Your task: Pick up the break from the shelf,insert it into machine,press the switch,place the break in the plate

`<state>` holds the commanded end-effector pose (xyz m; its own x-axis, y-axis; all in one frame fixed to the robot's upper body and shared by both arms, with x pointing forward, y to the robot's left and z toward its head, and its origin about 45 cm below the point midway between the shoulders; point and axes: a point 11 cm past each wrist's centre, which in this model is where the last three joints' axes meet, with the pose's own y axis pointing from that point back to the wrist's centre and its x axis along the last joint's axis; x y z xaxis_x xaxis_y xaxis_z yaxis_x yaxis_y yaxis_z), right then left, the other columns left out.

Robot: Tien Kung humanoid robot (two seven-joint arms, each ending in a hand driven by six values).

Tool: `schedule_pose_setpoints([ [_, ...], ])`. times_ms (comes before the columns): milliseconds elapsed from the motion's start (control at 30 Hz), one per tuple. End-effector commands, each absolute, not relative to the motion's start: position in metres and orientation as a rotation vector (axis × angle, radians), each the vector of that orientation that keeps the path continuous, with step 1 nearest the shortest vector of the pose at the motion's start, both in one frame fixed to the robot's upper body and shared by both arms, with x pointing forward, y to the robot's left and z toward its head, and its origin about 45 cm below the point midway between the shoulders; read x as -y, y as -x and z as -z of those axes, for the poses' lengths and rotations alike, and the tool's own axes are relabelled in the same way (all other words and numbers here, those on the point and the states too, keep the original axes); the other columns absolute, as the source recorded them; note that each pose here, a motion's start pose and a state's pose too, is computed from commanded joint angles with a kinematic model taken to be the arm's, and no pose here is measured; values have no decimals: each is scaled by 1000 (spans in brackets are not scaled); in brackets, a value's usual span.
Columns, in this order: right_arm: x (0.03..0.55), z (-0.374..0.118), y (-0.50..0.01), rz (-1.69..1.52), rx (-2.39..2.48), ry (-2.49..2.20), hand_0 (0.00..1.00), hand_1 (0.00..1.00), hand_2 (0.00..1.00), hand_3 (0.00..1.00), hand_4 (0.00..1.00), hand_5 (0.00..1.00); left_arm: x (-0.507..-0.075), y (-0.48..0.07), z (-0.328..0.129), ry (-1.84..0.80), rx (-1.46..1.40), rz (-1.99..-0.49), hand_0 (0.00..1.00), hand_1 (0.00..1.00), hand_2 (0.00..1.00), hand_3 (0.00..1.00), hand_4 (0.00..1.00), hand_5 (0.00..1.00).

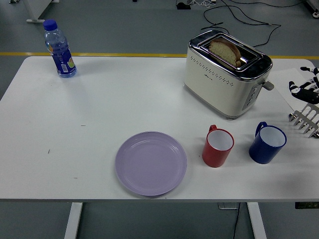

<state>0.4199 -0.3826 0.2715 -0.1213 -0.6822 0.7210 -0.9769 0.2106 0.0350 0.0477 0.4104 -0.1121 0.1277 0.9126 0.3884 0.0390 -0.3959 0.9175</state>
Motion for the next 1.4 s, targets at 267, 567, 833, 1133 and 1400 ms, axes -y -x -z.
schedule_pose_setpoints([
  [267, 349, -306, -435, -727, 1895, -1628, 859, 810, 942, 964, 780, 483, -410, -51, 112, -1597, -946, -1379, 650, 569, 601, 603, 308, 972],
  [567, 291, -346, -465, -869, 1778, -1714, 864, 810, 908, 908, 770, 429, -411, -54, 111, -1592, -945, -1385, 650, 569, 600, 602, 308, 972],
  [833, 240, -362, -492, -930, 1579, -1697, 853, 807, 891, 898, 764, 371, -411, -56, 111, -1586, -944, -1394, 650, 569, 597, 603, 308, 971],
  [1133, 192, -361, -510, -936, 1409, -1641, 829, 789, 864, 895, 758, 356, -412, -57, 110, -1588, -942, -1396, 652, 570, 597, 603, 309, 970],
  [1400, 175, -353, -520, -931, 1333, -1562, 786, 751, 805, 883, 751, 330, -414, -57, 110, -1590, -941, -1400, 651, 568, 595, 603, 310, 968],
])
